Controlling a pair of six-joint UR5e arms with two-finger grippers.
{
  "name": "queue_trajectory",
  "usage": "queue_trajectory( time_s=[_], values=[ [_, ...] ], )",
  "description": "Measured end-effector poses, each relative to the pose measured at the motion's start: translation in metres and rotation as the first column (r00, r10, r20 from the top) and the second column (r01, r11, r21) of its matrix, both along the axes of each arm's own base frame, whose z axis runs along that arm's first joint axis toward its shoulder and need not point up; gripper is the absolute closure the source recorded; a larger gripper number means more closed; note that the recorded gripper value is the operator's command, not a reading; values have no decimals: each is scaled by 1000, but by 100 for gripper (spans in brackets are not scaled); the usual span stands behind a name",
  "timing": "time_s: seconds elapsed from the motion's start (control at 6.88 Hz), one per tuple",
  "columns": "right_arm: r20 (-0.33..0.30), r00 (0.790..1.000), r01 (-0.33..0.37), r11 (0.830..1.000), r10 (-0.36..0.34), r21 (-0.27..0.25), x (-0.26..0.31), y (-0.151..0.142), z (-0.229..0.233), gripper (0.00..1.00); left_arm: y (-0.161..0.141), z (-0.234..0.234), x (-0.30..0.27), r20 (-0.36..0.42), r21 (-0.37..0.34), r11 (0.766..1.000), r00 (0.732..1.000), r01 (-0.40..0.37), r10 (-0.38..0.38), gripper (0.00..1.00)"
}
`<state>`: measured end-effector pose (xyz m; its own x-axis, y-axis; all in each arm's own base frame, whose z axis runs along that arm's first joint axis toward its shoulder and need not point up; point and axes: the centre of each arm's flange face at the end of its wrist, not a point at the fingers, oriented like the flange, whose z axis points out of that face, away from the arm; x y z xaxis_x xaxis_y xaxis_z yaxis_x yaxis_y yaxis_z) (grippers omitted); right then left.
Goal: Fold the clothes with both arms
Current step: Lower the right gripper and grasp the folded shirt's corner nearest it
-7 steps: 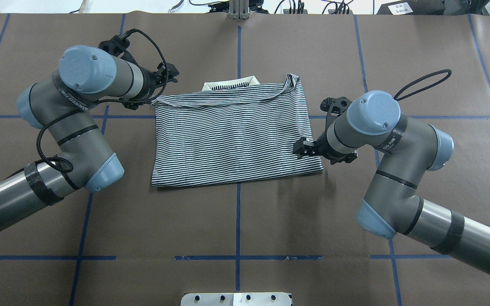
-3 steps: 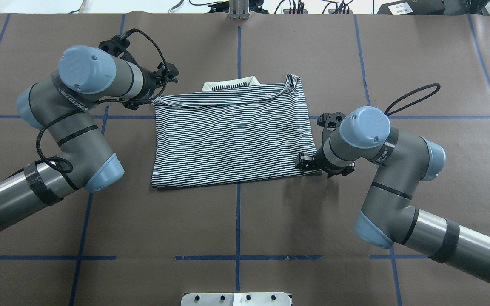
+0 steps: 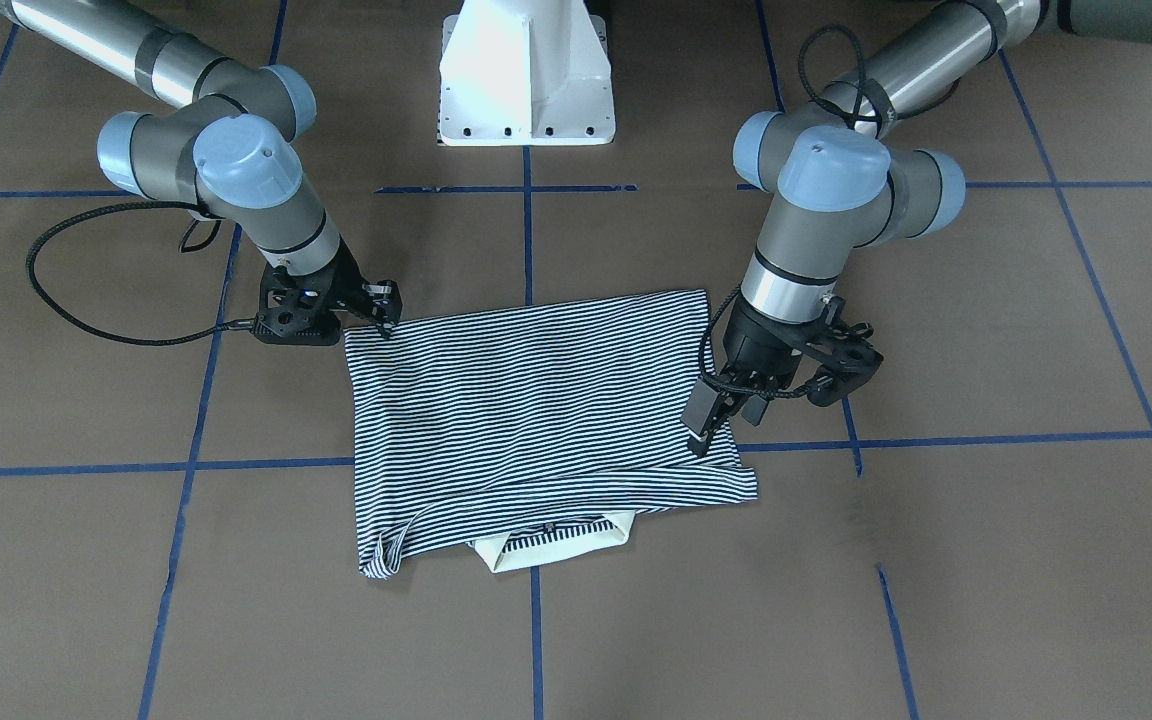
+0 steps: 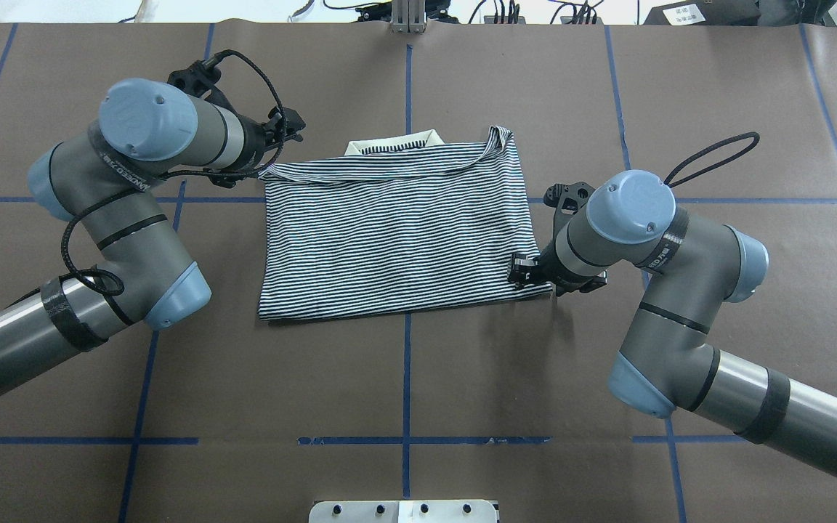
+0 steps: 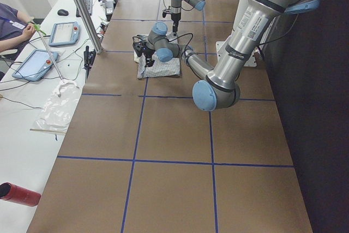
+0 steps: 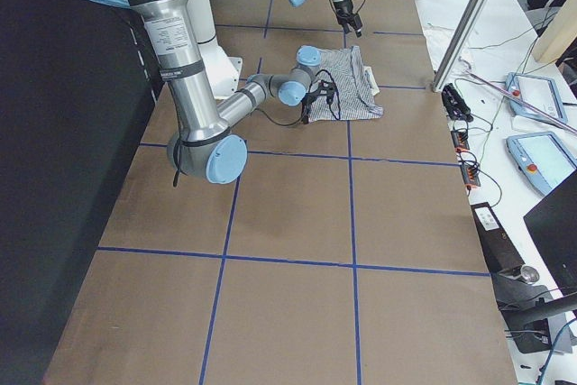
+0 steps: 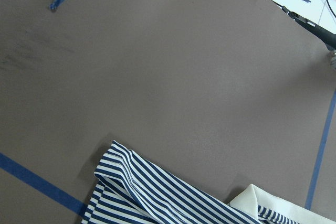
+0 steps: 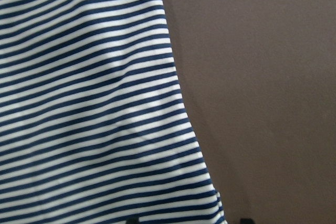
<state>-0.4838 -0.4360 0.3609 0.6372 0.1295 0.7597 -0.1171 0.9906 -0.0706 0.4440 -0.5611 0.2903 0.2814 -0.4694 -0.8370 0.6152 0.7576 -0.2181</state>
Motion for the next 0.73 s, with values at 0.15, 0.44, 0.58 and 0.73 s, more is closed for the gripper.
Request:
queue_trajectory(
  time_s=[0.15, 0.44, 0.58, 0.73],
  values=[
    [0, 1000, 0, 1000, 0, 0, 1, -1, 1, 39, 0, 1, 0, 1, 0, 1000, 1000, 0, 0, 0],
    [-5, 1000, 1, 1000, -1, -2, 2, 0, 4, 41, 0, 1, 0, 3, -2, 1000, 1000, 0, 0, 0],
    [-8, 1000, 2, 1000, -2, -4, 2, 0, 6, 41, 0, 1, 0, 3, -2, 1000, 1000, 0, 0, 0],
    [-12, 1000, 3, 1000, -3, -6, 2, 1, 9, 56, 1, 1, 0, 3, -1, 1000, 1000, 0, 0, 0]
  ],
)
